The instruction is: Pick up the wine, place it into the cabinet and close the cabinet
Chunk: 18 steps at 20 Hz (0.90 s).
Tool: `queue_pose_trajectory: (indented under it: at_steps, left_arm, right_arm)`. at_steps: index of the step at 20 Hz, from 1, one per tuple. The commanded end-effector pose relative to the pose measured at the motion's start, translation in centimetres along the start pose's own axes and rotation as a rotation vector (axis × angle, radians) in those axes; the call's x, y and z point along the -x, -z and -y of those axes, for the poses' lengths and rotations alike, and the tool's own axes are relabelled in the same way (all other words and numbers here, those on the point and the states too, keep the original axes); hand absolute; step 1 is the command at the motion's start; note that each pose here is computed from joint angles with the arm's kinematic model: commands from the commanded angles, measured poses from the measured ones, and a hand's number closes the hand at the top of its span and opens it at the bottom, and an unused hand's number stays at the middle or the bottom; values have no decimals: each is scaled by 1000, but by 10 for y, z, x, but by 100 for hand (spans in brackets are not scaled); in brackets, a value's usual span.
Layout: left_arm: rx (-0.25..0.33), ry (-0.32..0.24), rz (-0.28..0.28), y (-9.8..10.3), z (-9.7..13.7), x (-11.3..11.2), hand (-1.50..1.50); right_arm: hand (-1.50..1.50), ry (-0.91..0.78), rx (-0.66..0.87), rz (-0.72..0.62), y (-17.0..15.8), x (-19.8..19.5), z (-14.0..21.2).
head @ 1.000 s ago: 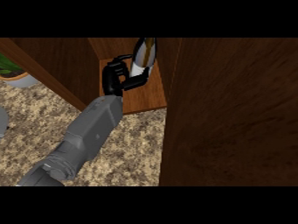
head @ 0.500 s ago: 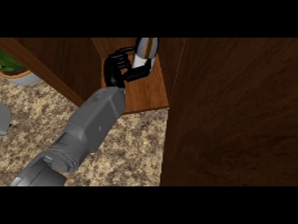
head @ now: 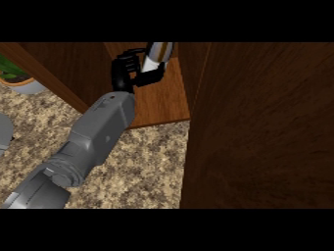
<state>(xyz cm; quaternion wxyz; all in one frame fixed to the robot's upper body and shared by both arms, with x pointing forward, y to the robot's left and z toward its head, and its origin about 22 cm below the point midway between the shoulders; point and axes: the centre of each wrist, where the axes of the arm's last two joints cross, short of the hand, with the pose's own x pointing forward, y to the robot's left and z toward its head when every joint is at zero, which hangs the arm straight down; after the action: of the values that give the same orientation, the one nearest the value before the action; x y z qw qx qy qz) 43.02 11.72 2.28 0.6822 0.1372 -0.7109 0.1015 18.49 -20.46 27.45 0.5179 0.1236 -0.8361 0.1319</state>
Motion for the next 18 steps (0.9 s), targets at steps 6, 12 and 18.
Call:
queue_pose_trajectory:
  at_steps: [6, 12, 18]
  left_arm:
    - [-95, 274, 107, 7, -19, 7, 150]
    - [-160, 342, 75, 16, -44, 12, 150]
    - [-103, 390, 74, 19, -58, 15, -150]
  right_arm:
    - [-150, 6, -28, 28, -5, -4, -5]
    - [-150, 11, -44, 21, -3, -4, -5]
    - [-150, 5, -46, 32, 0, -5, -5]
